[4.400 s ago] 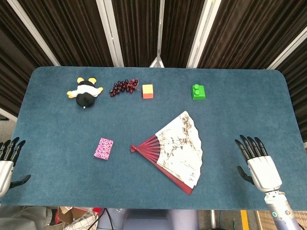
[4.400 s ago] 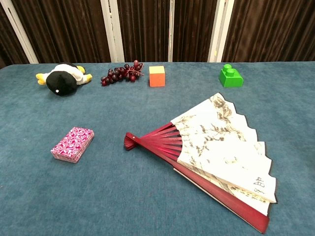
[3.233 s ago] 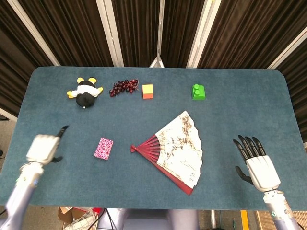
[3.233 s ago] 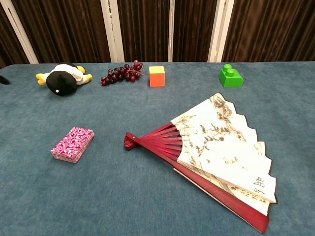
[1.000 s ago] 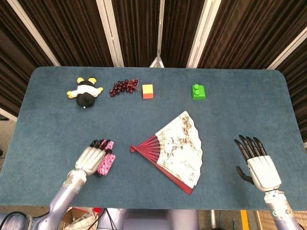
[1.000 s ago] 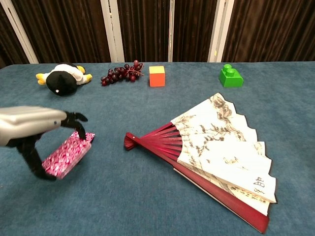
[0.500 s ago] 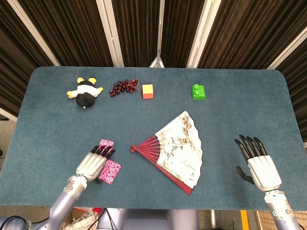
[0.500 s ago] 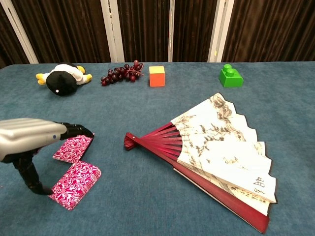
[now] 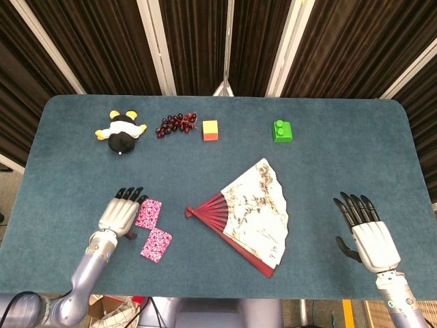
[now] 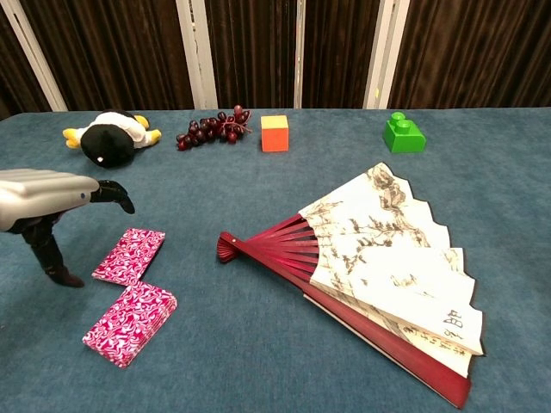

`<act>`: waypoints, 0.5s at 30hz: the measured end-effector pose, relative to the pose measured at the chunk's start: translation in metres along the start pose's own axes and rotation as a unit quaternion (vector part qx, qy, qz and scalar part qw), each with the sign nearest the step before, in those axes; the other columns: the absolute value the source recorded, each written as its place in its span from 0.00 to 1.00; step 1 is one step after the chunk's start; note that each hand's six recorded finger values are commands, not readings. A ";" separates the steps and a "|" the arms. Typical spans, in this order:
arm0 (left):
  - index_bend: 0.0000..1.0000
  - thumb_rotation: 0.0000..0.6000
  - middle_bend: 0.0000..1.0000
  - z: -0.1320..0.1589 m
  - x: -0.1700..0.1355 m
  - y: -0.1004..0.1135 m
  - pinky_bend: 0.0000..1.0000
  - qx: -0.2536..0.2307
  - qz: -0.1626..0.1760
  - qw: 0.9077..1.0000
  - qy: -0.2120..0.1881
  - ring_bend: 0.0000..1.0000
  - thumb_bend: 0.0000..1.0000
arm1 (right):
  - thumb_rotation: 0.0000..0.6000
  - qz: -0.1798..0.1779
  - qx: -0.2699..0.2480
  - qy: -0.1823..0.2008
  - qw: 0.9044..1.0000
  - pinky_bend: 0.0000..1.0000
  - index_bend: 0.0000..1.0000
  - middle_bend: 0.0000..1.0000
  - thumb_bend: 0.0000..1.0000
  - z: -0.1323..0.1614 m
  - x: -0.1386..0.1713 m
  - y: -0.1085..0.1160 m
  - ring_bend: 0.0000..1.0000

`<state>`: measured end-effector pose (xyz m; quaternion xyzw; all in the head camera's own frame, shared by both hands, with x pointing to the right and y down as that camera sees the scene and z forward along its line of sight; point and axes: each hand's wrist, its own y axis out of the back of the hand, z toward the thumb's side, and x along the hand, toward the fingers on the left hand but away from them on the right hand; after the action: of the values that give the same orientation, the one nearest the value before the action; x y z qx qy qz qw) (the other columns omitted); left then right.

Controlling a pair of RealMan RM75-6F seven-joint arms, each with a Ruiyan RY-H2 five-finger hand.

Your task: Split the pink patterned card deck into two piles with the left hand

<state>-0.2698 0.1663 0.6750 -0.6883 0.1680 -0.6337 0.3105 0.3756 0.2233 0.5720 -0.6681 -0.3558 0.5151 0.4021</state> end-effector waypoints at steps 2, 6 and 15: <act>0.23 1.00 0.00 0.001 0.006 0.000 0.04 -0.001 -0.001 1.000 0.004 0.00 0.14 | 1.00 0.000 0.000 0.000 1.000 0.04 0.00 0.00 0.37 0.000 0.000 0.000 0.00; 0.22 1.00 0.00 0.007 0.016 -0.001 0.04 -0.002 -0.005 1.000 0.008 0.00 0.14 | 1.00 0.000 -0.001 0.000 1.000 0.04 0.00 0.00 0.37 -0.001 0.000 0.000 0.00; 0.22 1.00 0.00 0.010 0.026 -0.004 0.04 0.001 -0.011 1.000 0.018 0.00 0.14 | 1.00 0.000 -0.001 0.000 1.000 0.04 0.00 0.00 0.37 -0.001 0.000 0.000 0.00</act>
<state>-0.2572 0.1553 0.6979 -0.6783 0.1656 -0.6497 0.3007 0.3765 0.2232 0.5716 -0.6681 -0.3564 0.5151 0.4016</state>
